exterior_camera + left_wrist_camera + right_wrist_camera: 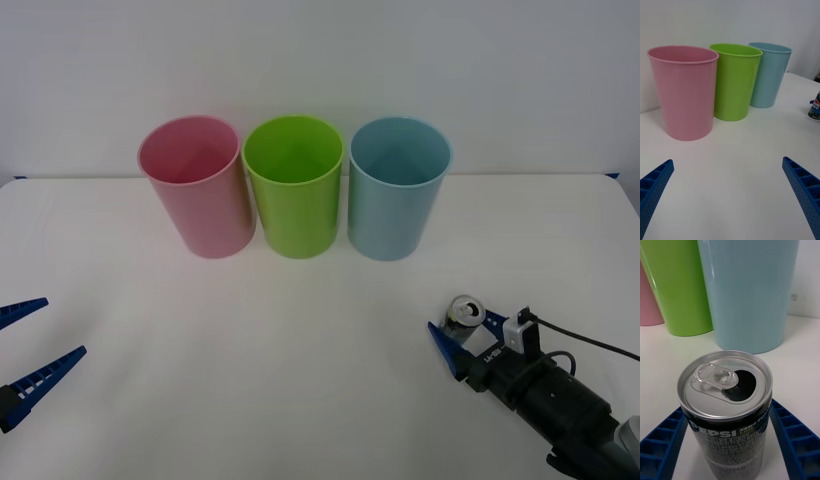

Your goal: Put cans in the blue bin and PET bottles in the pink bin and trash in the green bin.

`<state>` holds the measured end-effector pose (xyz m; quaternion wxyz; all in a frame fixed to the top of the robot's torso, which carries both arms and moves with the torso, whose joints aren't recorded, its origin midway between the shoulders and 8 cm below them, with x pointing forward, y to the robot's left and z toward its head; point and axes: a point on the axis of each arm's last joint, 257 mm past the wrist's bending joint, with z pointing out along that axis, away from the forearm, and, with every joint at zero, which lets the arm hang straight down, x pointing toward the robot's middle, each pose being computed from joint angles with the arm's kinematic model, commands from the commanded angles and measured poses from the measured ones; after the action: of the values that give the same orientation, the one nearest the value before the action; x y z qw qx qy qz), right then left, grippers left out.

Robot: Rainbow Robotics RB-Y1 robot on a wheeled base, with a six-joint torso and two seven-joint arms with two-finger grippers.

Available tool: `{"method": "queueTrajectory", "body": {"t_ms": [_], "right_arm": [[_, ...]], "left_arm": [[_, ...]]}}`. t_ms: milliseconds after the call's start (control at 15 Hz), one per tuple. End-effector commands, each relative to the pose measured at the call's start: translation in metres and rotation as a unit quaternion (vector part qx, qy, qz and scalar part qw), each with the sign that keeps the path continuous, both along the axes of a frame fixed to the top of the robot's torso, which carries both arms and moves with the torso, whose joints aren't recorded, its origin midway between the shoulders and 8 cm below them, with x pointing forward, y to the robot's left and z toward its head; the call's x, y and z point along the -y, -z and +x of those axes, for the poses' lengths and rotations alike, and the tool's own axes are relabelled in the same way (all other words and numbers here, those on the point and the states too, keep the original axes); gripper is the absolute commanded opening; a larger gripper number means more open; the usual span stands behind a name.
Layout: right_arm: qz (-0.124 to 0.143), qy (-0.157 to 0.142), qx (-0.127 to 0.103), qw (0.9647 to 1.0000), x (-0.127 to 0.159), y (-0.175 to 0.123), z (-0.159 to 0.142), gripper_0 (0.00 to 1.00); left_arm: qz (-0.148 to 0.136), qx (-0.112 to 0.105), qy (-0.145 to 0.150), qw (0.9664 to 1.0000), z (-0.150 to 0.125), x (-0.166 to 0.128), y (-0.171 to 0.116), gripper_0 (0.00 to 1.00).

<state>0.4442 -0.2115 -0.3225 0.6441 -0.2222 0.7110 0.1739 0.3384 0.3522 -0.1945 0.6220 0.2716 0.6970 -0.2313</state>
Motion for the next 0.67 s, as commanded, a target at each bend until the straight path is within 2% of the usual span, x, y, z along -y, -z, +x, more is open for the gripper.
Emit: {"method": "queueTrajectory", "body": {"t_ms": [67,667], "right_arm": [[-0.004,-0.005,0.008,1.0,-0.0025,-0.0029,0.0004,0.0],[-0.013,-0.008,0.017,0.9997,-0.0036,-0.0038,-0.0006,0.0]], "left_arm": [[0.0,0.0,0.0,1.0,0.0,0.0,0.0,1.0],[0.0,0.0,0.0,1.0,0.0,0.0,0.0,1.0]]}}
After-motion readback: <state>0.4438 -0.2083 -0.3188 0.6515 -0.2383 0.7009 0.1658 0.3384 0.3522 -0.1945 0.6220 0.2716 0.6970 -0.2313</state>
